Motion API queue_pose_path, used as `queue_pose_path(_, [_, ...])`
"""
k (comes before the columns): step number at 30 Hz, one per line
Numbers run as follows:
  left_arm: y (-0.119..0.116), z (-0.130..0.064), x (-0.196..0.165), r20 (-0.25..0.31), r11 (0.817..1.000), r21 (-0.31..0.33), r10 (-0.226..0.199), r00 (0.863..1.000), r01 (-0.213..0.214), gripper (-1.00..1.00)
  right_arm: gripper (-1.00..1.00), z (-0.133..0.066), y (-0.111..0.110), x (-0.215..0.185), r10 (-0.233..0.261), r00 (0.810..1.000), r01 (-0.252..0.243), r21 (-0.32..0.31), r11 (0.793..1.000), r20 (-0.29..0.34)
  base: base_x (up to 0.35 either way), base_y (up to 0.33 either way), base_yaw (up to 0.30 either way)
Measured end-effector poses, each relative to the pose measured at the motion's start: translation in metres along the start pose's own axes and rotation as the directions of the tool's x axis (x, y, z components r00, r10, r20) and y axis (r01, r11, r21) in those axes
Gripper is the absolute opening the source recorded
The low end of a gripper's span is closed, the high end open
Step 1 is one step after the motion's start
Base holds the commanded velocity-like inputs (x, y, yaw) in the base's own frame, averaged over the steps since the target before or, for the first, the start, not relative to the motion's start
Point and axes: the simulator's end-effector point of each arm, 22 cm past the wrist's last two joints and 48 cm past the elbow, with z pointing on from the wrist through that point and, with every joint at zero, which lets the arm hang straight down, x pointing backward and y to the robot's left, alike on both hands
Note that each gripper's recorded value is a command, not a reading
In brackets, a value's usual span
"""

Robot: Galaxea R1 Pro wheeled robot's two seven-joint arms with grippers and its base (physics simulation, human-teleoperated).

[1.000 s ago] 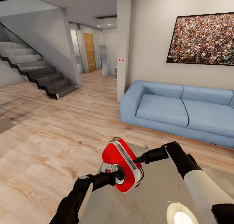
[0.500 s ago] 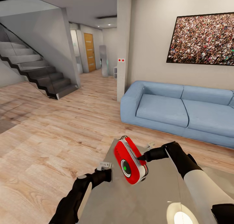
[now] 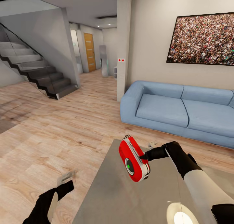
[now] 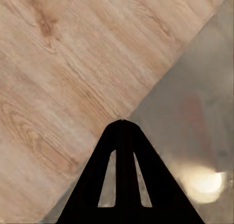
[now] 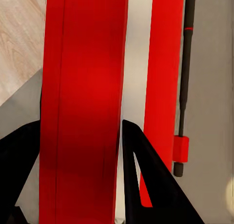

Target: Turn on the radio receiver that's on the table in the living room.

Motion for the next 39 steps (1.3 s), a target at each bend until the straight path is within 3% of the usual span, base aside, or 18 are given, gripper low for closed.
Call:
queue_pose_path(2, [0.046, -0.001, 0.007, -0.018, 0.996, -0.078, -0.043, 0.999, 0.042, -1.0, -1.0, 0.0, -0.003, 0.001, -0.003, 1.0, 0.003, 0.016, 1.0, -0.004, 0.0, 0.0, 0.0])
queue_pose_path(5, [0.097, -0.001, 0.023, -0.051, 0.988, -0.149, -0.054, 0.997, 0.046, -1.0, -1.0, 0.001, -0.006, 0.001, -0.006, 1.0, 0.006, 0.034, 0.999, -0.007, 0.0, 0.0, 0.0])
queue_pose_path(11, [0.158, 0.002, 0.059, -0.028, 0.974, -0.223, -0.032, 0.999, 0.025, -1.0, -1.0, 0.001, -0.01, 0.001, -0.008, 1.0, 0.008, 0.054, 0.998, -0.008, 0.0, 0.0, 0.0])
queue_pose_path(14, [0.17, 0.001, 0.078, -0.012, 0.971, -0.238, -0.022, 1.0, 0.018, -1.0, -1.0, 0.001, -0.015, 0.002, -0.007, 1.0, 0.008, 0.078, 0.997, -0.014, 0.0, 0.0, 0.0])
queue_pose_path(19, [0.174, 0.001, 0.083, -0.001, 0.97, -0.244, -0.014, 1.0, 0.013, -1.0, -1.0, -0.001, -0.034, 0.023, 0.064, 0.993, -0.046, 0.174, 0.984, -0.095, 0.0, 0.0, 0.0])
queue_pose_path(23, [0.189, -0.004, 0.077, 0.006, 0.965, -0.263, -0.004, 1.0, 0.006, -1.0, -1.0, -0.003, -0.043, 0.029, 0.095, 0.989, -0.067, 0.221, 0.973, -0.115, 0.0, 0.0, 0.0])
queue_pose_path(26, [0.198, -0.006, 0.075, 0.004, 0.962, -0.273, -0.001, 1.0, 0.002, -1.0, -1.0, -0.003, -0.044, 0.031, 0.102, 0.988, -0.073, 0.226, 0.971, -0.118, 0.0, 0.0, 0.0])
queue_pose_path(39, [0.198, -0.006, 0.077, 0.004, 0.963, -0.268, -0.021, 1.0, 0.021, -1.0, -1.0, 0.006, -0.041, 0.054, 0.139, 0.976, -0.104, 0.204, 0.973, -0.165, 0.0, 0.0, 0.0])
